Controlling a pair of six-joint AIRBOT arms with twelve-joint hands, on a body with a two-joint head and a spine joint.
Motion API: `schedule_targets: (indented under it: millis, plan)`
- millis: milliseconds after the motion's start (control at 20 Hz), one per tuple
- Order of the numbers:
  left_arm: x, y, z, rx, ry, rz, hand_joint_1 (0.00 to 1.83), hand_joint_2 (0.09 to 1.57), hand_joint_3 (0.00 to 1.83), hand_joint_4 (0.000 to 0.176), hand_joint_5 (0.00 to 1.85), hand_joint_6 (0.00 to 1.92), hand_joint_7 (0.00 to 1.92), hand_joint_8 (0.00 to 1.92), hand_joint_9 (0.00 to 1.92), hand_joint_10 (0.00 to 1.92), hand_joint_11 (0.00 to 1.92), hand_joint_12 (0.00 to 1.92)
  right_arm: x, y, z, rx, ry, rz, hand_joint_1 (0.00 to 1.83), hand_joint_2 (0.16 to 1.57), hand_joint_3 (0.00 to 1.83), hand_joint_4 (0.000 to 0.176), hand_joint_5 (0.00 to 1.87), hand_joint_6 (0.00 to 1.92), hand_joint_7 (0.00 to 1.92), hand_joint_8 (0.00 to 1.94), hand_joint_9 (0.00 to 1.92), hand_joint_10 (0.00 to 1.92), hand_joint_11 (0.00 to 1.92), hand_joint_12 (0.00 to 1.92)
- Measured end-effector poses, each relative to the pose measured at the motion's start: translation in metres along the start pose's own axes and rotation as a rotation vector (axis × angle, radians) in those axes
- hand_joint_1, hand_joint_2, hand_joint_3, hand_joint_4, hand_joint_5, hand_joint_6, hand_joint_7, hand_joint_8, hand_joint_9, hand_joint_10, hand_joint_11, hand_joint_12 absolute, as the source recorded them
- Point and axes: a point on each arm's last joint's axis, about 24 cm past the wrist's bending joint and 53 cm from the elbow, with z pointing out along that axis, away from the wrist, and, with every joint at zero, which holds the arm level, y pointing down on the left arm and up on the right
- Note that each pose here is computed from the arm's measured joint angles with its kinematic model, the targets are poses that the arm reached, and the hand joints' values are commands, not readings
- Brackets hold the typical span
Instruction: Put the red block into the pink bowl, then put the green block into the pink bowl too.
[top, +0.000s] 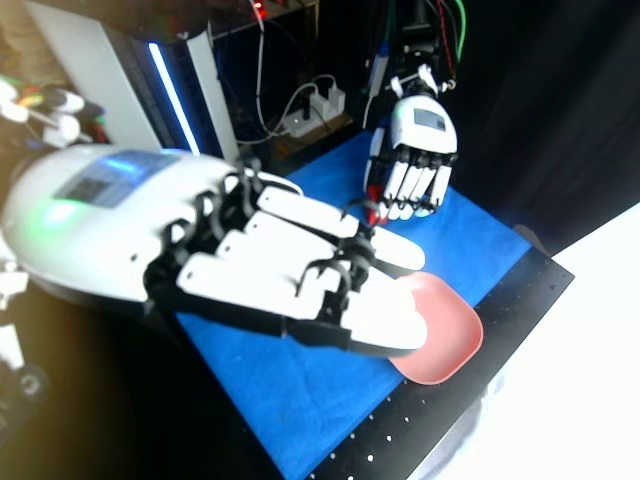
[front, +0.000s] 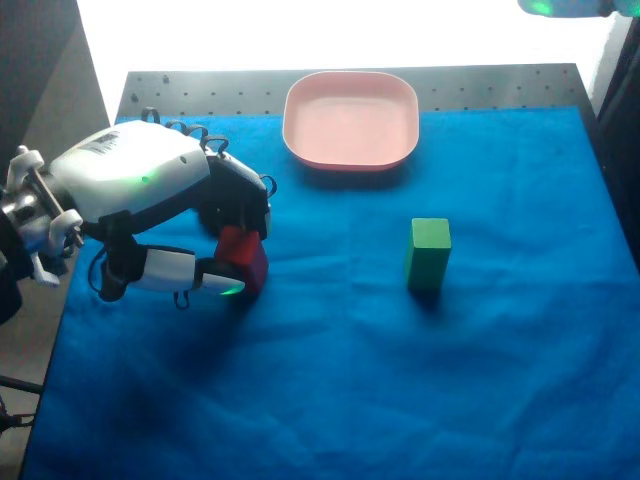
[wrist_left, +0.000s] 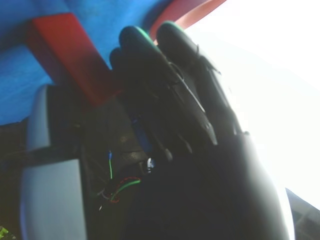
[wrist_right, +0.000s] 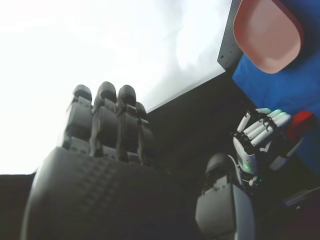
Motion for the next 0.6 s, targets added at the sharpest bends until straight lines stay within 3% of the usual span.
schedule_targets:
  millis: [100, 200, 450, 550, 600]
  plan:
    - [0.001, 0.001, 0.001, -0.002, 0.0, -0.006, 1.28, 1.07, 0.0, 0.0, 1.02, 0.7, 1.13, 0.95, 1.22, 0.66, 0.91, 1.33, 0.0, 0.0, 0.0, 0.001, -0.001, 0.003, 0.0, 1.01, 0.0, 0.0, 0.14, 0.0, 0.3, 0.0, 0.2, 0.0, 0.0, 0.35]
    - [0.001, 0.001, 0.002, -0.002, -0.004, -0.012, 1.25, 1.08, 0.0, 0.0, 1.0, 0.8, 1.09, 0.96, 1.11, 0.63, 0.82, 1.27, 0.0, 0.0, 0.0, 0.001, -0.001, 0.004, 0.0, 1.01, 0.0, 0.0, 0.15, 0.0, 0.32, 0.0, 0.2, 0.0, 0.0, 0.42]
    - [-0.004, 0.01, 0.002, -0.017, -0.014, -0.023, 1.27, 1.08, 0.0, 0.0, 0.97, 0.82, 1.13, 0.93, 1.16, 0.58, 0.87, 1.21, 0.0, -0.001, 0.0, 0.002, -0.001, 0.006, 0.0, 1.04, 0.0, 0.0, 0.15, 0.0, 0.33, 0.0, 0.21, 0.01, 0.0, 0.4]
    - [-0.013, 0.017, 0.002, -0.036, -0.038, -0.035, 1.27, 1.1, 0.0, 0.0, 0.99, 0.75, 1.06, 1.08, 1.06, 0.8, 0.76, 1.37, 0.0, 0.0, 0.001, 0.0, -0.001, 0.007, 0.0, 1.04, 0.0, 0.0, 0.15, 0.0, 0.32, 0.0, 0.23, 0.01, 0.0, 0.35]
    - [-0.018, 0.02, 0.002, -0.039, -0.052, -0.034, 1.27, 1.1, 0.0, 0.0, 0.99, 0.75, 1.06, 1.08, 1.06, 0.8, 0.76, 1.37, 0.0, 0.001, 0.001, -0.001, -0.001, 0.007, 0.0, 1.04, 0.0, 0.0, 0.15, 0.0, 0.32, 0.0, 0.23, 0.01, 0.0, 0.35]
